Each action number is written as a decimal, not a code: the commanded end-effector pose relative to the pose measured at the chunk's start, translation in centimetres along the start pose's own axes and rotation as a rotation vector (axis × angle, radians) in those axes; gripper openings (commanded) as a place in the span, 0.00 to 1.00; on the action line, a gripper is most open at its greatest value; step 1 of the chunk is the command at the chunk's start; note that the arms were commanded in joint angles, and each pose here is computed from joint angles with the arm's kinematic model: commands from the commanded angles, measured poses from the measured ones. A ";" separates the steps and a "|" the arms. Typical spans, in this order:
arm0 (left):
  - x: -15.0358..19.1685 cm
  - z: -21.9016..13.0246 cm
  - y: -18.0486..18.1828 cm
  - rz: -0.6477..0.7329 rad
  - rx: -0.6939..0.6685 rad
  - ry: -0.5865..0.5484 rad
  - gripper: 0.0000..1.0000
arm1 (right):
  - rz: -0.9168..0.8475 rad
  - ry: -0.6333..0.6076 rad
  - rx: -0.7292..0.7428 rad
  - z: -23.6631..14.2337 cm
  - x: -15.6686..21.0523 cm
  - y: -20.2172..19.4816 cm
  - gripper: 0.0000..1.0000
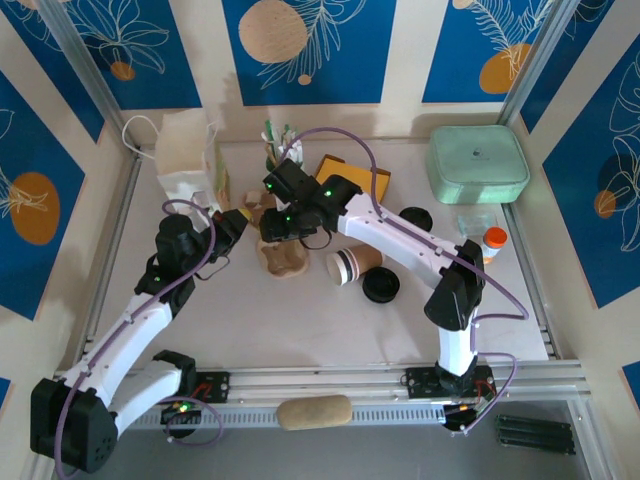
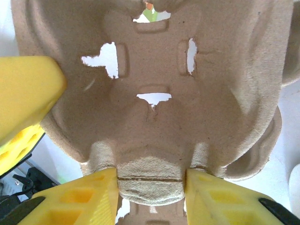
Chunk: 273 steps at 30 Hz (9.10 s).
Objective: Pack the takeout coffee
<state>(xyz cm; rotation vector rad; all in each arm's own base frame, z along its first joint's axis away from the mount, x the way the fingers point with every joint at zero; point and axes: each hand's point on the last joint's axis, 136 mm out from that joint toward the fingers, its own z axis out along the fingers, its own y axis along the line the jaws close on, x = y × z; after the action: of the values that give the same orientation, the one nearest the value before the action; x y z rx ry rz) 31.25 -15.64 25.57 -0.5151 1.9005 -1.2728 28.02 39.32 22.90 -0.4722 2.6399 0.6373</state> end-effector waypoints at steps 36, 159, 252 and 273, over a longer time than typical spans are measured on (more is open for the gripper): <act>0.1 -0.1 -1.0 -0.001 0.039 0.003 0.00 | 0.071 -0.017 -0.054 0.8 -0.8 -0.3 0.28; 0.8 -3.2 -15.5 0.496 -0.014 0.185 0.69 | 0.188 -0.274 -0.210 -15.7 -0.6 -7.6 0.26; -2.9 -16.1 2.3 0.553 -0.646 -0.168 0.00 | -0.343 -0.066 -0.039 -3.8 -0.7 10.1 0.23; -2.8 -15.9 2.5 0.541 -0.647 -0.167 0.00 | -0.342 0.028 -0.025 -2.0 1.6 9.8 0.22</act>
<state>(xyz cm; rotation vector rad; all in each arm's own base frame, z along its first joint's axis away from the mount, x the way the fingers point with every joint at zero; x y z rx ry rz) 20.91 -3.81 28.15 -0.3382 2.0799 -0.2731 22.99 46.22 29.12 -0.8822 2.4397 0.5890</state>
